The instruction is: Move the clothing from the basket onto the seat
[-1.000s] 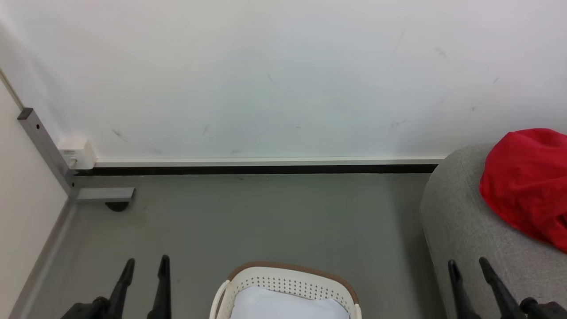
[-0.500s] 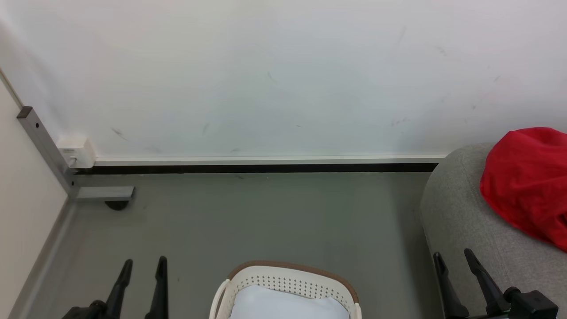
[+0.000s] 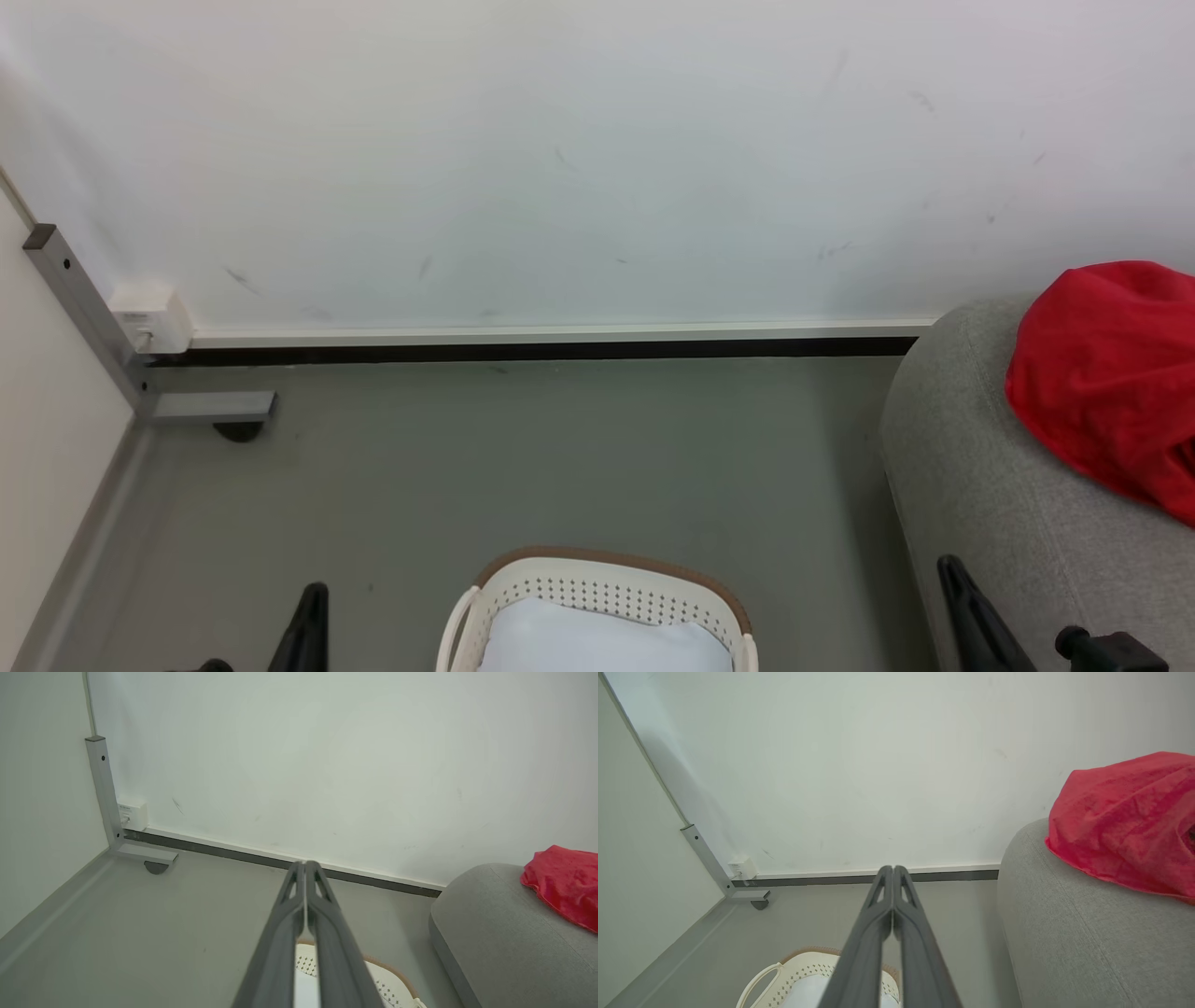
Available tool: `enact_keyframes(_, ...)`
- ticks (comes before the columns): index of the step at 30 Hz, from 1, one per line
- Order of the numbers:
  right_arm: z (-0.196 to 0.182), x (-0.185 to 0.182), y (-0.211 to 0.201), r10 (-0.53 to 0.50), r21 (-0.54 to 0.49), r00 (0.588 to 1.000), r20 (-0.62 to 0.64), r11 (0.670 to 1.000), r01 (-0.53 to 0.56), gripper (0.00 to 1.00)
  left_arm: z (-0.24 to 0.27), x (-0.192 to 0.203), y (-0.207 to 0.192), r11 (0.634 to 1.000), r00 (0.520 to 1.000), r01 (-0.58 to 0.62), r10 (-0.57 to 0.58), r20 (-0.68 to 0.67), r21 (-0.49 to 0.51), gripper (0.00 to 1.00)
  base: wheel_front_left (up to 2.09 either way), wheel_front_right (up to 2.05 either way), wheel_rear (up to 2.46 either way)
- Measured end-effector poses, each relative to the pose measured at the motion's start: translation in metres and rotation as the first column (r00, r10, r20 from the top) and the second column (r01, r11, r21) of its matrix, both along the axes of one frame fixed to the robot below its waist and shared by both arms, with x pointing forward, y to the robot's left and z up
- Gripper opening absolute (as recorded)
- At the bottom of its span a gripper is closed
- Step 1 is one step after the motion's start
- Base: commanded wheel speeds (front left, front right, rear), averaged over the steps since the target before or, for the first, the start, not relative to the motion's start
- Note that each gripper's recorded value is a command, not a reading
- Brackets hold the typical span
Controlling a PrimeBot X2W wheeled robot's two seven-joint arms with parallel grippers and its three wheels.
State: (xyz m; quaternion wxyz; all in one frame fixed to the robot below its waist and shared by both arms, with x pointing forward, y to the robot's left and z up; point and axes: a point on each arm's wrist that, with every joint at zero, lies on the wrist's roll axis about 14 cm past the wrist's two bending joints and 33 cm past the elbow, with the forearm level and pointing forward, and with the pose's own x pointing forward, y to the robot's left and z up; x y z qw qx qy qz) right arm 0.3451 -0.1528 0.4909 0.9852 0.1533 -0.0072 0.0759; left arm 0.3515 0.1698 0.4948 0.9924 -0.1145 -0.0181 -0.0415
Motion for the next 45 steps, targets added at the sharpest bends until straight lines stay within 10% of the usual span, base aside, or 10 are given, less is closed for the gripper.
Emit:
enact_keyframes(18, -0.004, 0.007, -0.019, -0.071, 0.275, 0.994, -0.088, 0.957, 0.092, 0.00, -0.006, 0.006, 0.012, 0.954, 0.996, -0.069, 0.048, -0.080, -0.291, 0.00, 0.00, 0.00, 0.00)
enact_keyframes(45, 0.000, 0.020, -0.034, -0.088, 0.569, 0.984, -0.153, 0.807, 0.161, 0.00, -0.005, 0.017, 0.021, 0.783, 0.990, -0.120, 0.049, -0.132, -0.611, 0.00, 0.00, 0.00, 0.00)
